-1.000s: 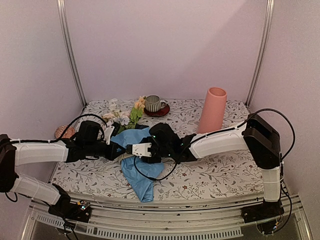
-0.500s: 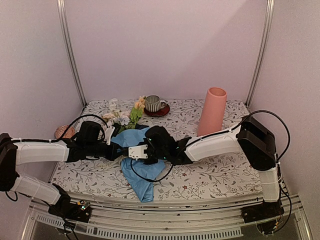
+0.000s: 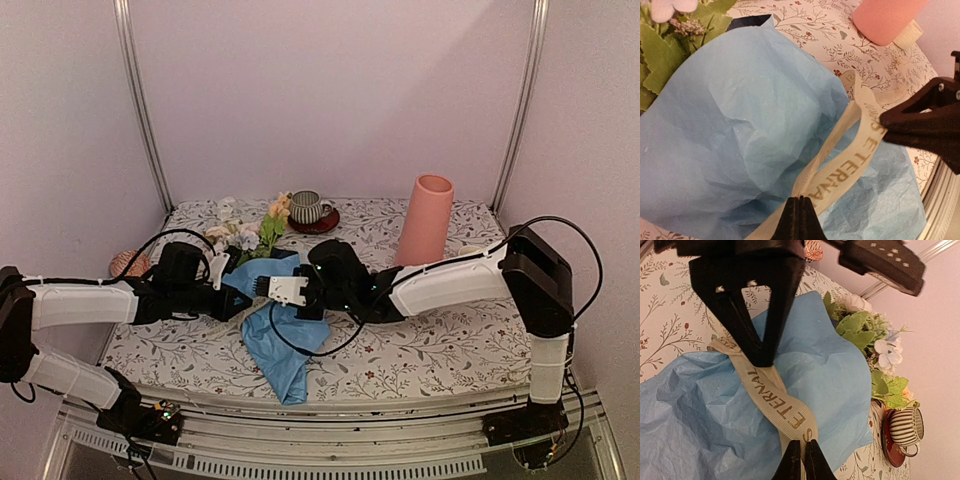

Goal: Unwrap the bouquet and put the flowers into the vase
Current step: Untie the half-tied ribbon from the folded wrapping paper.

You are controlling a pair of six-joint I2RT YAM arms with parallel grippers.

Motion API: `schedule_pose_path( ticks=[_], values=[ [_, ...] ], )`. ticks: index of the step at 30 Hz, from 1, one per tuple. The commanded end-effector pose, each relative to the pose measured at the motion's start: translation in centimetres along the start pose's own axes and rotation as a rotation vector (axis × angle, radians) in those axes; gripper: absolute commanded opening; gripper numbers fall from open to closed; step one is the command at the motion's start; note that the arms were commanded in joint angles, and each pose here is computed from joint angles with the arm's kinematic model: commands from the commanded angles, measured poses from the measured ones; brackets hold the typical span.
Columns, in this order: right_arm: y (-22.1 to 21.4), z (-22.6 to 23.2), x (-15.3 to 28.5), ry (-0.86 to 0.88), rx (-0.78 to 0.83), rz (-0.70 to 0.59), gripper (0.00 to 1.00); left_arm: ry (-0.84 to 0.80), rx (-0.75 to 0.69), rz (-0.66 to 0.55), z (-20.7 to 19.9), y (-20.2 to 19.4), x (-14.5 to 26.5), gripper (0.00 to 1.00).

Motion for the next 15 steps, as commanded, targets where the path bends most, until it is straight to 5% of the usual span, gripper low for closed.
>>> schedule_pose_path(
  ticks=[1, 15],
  values=[
    [0.6, -3.0, 2.1, -0.006, -0.157, -0.077, 0.04, 0.002, -0.012, -0.016, 0.2, 0.6, 0.1, 0.00],
    [-8.0, -11.1, 6.4, -0.076, -0.761, -0.077, 0.03, 0.011, -0.017, -0.008, 0.2, 0.4, 0.2, 0.00]
  ],
)
Point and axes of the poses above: each gripper's point midway between its finger pads, its own x axis back along the fingers, its own z axis along the line the jaws close on, y = z × x, the point moved 7 cm from there along x, back along the fingers, and after that the axes turned 11 degrees about -x, right-handed, at the moved point
